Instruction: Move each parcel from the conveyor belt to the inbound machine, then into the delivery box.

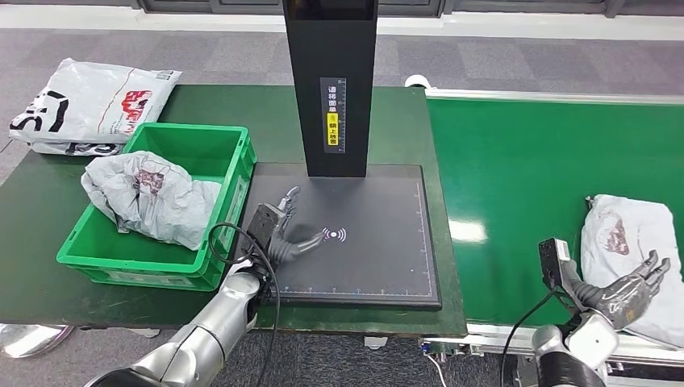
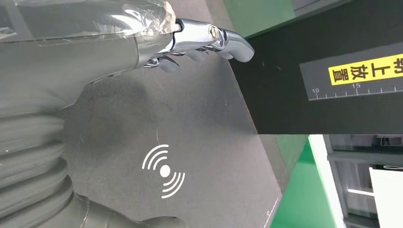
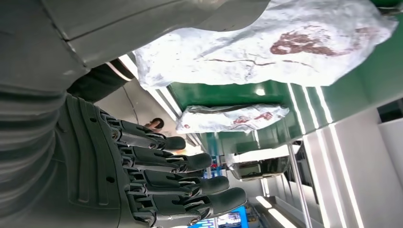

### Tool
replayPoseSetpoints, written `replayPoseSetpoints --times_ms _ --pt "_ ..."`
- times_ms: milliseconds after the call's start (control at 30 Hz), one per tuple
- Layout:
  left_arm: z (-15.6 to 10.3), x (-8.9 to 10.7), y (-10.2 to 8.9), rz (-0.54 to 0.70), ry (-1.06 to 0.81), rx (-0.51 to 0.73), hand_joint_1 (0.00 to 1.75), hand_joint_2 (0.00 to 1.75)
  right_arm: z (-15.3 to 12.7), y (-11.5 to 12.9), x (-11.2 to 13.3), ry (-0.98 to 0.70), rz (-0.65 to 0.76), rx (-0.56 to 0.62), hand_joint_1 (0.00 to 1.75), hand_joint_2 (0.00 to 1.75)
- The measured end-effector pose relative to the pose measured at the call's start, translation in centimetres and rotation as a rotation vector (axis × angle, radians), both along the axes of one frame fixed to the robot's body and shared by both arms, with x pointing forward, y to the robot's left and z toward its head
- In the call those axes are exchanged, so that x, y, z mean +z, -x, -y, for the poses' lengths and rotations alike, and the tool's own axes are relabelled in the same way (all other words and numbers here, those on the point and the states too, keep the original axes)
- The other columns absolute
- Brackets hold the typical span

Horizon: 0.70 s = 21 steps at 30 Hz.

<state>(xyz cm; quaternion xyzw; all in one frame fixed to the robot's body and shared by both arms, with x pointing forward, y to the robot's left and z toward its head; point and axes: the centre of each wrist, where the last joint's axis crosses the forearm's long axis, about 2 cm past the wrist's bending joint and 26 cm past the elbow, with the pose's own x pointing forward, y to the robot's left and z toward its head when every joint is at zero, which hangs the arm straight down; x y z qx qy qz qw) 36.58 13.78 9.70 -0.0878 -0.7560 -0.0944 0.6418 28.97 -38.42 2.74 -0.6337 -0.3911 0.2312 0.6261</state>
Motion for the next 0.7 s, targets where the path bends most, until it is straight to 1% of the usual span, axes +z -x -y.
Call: replayPoseSetpoints --times_ms 100,167,267,333,500,700 --pt "0.0 0.0 0.0 -0.001 -0.001 0.000 0.00 1.75 0.2 0.0 -0.2 -0.001 -0.018 -0.015 0.00 1.75" --pt "0.0 0.0 -0.1 -0.001 -0.002 0.001 0.00 1.75 0.3 0.0 -0.5 -0.007 -0.048 -0.053 0.00 1.75" --pt "-0.1 0.1 -0.1 0.001 -0.004 0.005 0.00 1.75 0.6 -0.2 -1.1 -0.043 -0.158 -0.148 0.00 1.75" --pt "-0.1 0.1 -0.2 0.001 -0.006 0.008 0.00 1.75 0.8 -0.2 -1.6 -0.061 -0.242 -0.187 0.00 1.75" --pt "-0.3 0.1 -0.2 0.002 -0.009 0.011 0.00 1.75 0.9 -0.1 -2.3 -0.079 -0.371 -0.195 0.00 1.75" --pt "-0.5 0.1 -0.3 0.004 -0.012 0.015 0.00 1.75 0.9 0.0 -2.6 -0.082 -0.426 -0.189 0.00 1.75"
